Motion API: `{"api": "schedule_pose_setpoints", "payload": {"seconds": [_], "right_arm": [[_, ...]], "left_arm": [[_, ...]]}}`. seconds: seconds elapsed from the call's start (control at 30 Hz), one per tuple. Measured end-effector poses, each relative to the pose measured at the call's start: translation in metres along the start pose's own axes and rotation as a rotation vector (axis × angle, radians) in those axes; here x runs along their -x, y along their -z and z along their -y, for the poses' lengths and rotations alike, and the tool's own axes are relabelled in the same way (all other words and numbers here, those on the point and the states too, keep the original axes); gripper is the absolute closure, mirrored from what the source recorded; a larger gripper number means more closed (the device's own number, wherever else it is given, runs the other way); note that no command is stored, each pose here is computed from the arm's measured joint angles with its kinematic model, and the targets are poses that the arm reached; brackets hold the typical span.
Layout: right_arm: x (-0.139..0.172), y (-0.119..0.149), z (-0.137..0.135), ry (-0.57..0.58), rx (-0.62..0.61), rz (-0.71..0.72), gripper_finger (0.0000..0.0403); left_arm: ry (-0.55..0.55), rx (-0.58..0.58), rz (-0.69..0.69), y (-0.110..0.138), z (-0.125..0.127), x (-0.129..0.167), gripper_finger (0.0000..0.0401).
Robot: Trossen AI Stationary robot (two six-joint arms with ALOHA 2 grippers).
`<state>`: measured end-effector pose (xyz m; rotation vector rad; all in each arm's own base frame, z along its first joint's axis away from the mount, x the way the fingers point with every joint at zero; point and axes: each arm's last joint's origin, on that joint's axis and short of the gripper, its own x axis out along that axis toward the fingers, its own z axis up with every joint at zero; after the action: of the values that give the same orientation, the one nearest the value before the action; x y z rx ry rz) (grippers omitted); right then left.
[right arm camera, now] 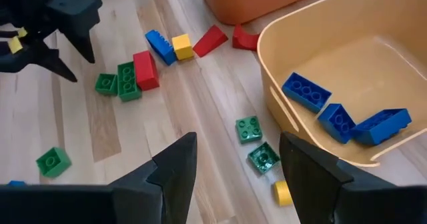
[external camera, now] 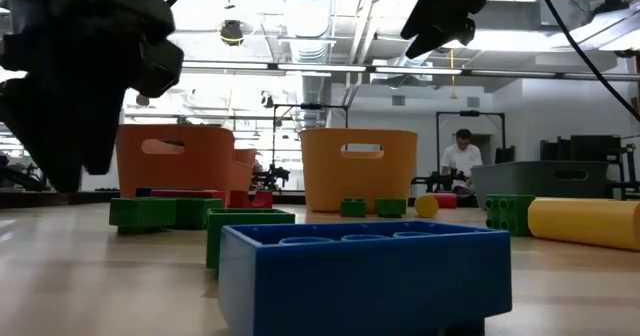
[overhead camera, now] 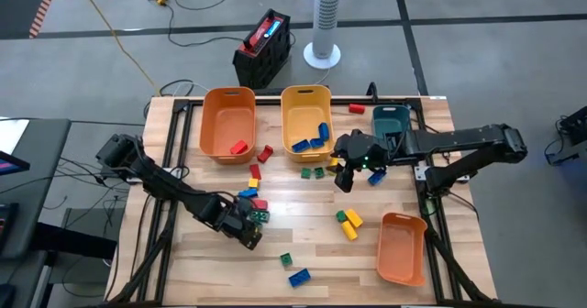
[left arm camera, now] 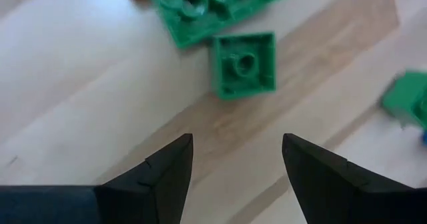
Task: Sort blocks
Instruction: Put the green game piece into the blue bin
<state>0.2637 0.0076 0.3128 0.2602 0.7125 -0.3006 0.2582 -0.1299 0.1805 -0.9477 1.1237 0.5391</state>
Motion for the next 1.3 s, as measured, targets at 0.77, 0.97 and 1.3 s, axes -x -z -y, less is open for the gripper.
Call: {"api": "schedule_pose_setpoints", "payload": {"seconds": [0.77,0.97,1.3], "right_arm": [[0.0,-0.001,0.0,-0.002,-0.006,0.011,0.0177],[0.0,-0.002,0.0,-0.006,-0.008,0.019,0.0177],[0.0,-0.002,0.0,-0.007,-0.016,0.02,0.0177]], "left_arm": [[-0.023,0.013,0.058,-0.016,0.026,0.034,0.0177],[-0.014,-0.016,0.089,-0.023,0.049,0.03,0.0197],[-0.172,-0.167,0.067,-0.024,0.07,0.015,0.0222]]}}
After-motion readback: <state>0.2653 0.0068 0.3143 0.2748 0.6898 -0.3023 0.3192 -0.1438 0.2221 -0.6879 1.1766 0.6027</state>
